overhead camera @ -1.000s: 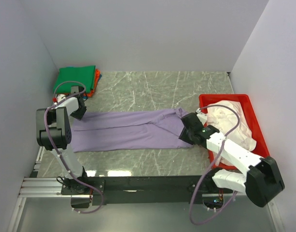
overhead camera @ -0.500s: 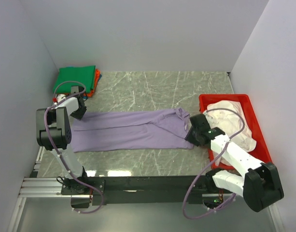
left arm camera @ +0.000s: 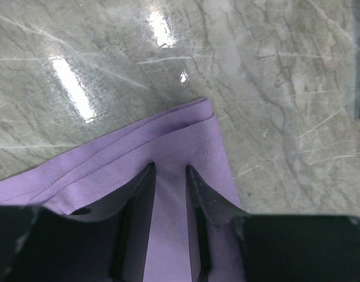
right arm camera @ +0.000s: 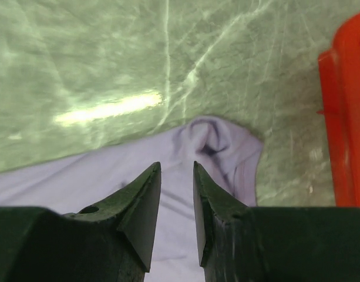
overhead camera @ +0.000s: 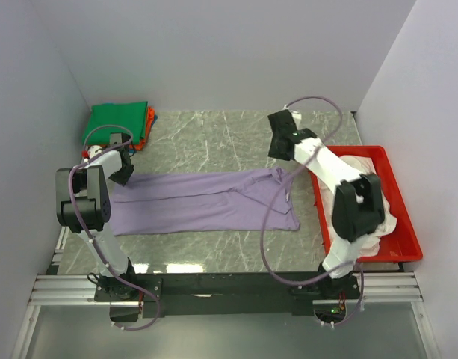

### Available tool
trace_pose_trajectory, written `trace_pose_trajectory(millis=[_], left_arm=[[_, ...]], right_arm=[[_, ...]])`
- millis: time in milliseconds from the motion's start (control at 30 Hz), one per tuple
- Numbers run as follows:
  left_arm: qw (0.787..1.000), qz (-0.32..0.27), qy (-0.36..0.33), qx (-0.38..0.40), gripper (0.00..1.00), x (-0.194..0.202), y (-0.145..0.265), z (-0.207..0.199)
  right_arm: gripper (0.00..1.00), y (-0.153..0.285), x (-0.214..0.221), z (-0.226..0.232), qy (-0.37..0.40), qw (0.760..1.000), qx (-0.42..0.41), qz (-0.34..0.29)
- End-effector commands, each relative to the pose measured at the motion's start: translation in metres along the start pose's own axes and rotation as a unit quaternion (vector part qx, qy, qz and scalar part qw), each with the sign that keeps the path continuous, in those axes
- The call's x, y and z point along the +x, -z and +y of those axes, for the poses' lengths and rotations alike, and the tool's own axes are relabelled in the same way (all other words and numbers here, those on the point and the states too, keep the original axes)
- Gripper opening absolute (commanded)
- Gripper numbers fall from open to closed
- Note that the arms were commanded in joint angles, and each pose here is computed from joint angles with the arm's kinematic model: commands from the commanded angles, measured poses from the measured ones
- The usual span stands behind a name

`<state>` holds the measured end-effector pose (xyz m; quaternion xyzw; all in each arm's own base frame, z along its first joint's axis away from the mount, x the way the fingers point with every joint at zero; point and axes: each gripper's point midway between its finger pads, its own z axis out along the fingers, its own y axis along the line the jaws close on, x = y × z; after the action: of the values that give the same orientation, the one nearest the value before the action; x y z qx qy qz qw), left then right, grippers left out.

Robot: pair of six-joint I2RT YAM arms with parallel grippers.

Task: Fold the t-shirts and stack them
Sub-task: Fold the tshirt

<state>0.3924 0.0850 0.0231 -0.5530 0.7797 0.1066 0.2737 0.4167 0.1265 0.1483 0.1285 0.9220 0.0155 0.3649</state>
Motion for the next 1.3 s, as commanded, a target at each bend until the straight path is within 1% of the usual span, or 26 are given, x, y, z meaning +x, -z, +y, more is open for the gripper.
trace_pose_trajectory(millis=[0, 33, 200, 600, 800, 1100, 1267], left_arm=[[1.000, 0.008, -0.010, -0.020, 0.33, 0.005, -0.009, 0.010], [1.000, 0.008, -0.010, -0.020, 0.33, 0.005, -0.009, 0.011], [1.000, 0.009, -0.011, -0.023, 0.33, 0.006, -0.011, 0.011], [1.000, 0.011, -0.012, -0.025, 0.33, 0.008, -0.013, 0.012], [1.000, 0.011, -0.013, -0.026, 0.33, 0.008, -0.013, 0.012], [0.999, 0.011, -0.014, -0.028, 0.33, 0.009, -0.014, 0.013], [0.999, 0.011, -0.014, -0.029, 0.33, 0.009, -0.014, 0.014]], right_arm=[[0.36, -0.029, 0.009, -0.013, 0.069, 0.995, 0.054, 0.039], [0.36, -0.032, 0.001, -0.009, 0.071, 0.995, 0.055, 0.032], [0.36, -0.060, 0.007, -0.002, 0.095, 0.992, 0.069, 0.046], [0.36, -0.076, 0.025, 0.005, 0.132, 0.985, 0.095, 0.056], [0.36, -0.085, 0.034, 0.014, 0.146, 0.983, 0.089, 0.071], [0.35, -0.090, 0.060, -0.012, 0.162, 0.971, 0.138, 0.107], [0.34, -0.085, 0.071, -0.027, 0.134, 0.973, 0.145, 0.118]])
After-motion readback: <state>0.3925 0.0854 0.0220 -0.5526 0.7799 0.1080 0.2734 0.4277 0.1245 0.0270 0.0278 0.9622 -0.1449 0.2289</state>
